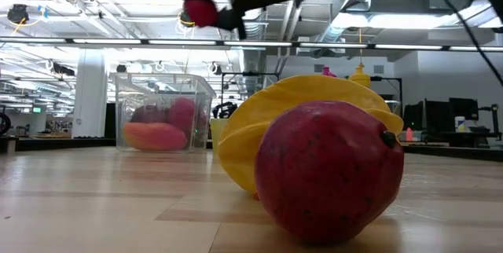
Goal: Pick & Place Food Item
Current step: Put the tomato into the transparent container
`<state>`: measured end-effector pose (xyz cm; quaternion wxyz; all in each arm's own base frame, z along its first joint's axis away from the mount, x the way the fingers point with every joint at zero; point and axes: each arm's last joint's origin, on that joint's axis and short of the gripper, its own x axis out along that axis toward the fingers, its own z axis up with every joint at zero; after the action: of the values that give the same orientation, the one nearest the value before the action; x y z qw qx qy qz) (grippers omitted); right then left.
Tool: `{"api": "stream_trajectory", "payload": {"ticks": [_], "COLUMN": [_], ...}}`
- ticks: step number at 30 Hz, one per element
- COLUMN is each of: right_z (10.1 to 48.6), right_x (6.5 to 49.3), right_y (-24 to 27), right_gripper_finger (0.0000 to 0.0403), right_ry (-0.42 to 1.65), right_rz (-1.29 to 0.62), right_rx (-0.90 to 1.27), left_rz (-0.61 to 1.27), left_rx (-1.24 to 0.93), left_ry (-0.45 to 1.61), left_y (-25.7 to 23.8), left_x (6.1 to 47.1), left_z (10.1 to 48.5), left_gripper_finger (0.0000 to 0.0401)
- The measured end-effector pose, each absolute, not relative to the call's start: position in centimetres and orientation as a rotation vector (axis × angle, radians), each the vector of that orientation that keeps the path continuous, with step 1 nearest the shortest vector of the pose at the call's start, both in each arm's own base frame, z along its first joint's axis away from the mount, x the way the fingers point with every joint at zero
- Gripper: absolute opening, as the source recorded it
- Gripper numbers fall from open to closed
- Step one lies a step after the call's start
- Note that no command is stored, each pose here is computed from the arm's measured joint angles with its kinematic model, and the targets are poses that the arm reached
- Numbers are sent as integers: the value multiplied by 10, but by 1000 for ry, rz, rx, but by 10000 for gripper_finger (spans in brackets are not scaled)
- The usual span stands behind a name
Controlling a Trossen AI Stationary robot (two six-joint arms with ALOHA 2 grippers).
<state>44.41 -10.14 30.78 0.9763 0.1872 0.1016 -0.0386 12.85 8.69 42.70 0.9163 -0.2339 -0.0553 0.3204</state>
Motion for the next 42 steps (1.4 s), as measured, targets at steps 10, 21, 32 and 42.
{"api": "stream_trajectory", "payload": {"ticks": [10,21,32,42], "right_z": [286,260,253,247], "right_x": [506,545,546,543], "right_y": [-127,-126,-127,-126], "right_gripper_finger": [270,270,270,316], "right_ry": [420,464,481,551], "right_rz": [-181,-152,-153,-152], "right_rx": [241,182,185,185], "left_rz": [659,660,660,660], "left_rx": [-478,-478,-478,-478], "left_ry": [-113,-113,-113,-113], "left_y": [87,87,87,87], "left_x": [128,128,128,128], "left_z": [427,427,427,427], "left_gripper_finger": [358,358,358,358]}}
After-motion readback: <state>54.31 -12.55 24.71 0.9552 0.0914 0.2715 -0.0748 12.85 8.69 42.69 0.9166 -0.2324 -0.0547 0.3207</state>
